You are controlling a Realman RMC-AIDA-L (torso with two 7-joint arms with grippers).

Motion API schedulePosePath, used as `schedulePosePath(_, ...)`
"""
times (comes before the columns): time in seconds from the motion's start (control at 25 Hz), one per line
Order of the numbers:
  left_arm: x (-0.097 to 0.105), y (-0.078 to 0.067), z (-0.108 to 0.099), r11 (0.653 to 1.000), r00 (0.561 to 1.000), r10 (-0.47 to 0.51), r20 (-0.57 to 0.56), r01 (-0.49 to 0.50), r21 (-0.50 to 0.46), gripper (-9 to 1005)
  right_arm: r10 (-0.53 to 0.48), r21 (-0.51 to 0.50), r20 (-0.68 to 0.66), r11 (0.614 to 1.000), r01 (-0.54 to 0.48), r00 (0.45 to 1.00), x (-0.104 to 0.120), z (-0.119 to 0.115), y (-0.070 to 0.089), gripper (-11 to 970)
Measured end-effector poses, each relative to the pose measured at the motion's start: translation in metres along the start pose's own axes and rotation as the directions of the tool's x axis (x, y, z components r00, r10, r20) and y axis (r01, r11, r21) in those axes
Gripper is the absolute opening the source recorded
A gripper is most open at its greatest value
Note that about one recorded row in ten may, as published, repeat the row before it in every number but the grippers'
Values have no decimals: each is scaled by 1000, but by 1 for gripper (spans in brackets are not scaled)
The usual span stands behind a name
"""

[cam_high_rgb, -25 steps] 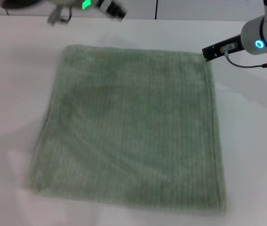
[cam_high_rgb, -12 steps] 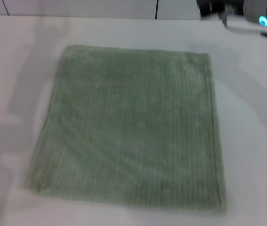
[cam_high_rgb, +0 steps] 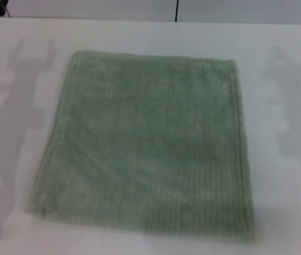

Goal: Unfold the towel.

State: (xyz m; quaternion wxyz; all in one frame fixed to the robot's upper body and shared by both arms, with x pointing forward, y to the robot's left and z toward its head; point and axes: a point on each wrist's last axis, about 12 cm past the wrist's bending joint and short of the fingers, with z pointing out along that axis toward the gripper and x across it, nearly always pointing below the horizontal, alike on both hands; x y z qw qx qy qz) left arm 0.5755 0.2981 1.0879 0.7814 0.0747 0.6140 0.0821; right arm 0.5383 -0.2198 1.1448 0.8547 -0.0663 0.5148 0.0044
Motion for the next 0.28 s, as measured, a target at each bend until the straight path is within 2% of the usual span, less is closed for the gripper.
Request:
schedulePosePath(0.12, 12, 7, -10, 999, 999, -35, -25, 34, -21, 842, -4, 113, 6, 994, 3, 1000, 28, -30, -27, -1)
schedulePosePath(0.28, 19, 9, -15, 999, 998, -32, -49, 31, -20, 842, -12, 151, -24, 988, 16, 1000, 38, -43, -39, -1)
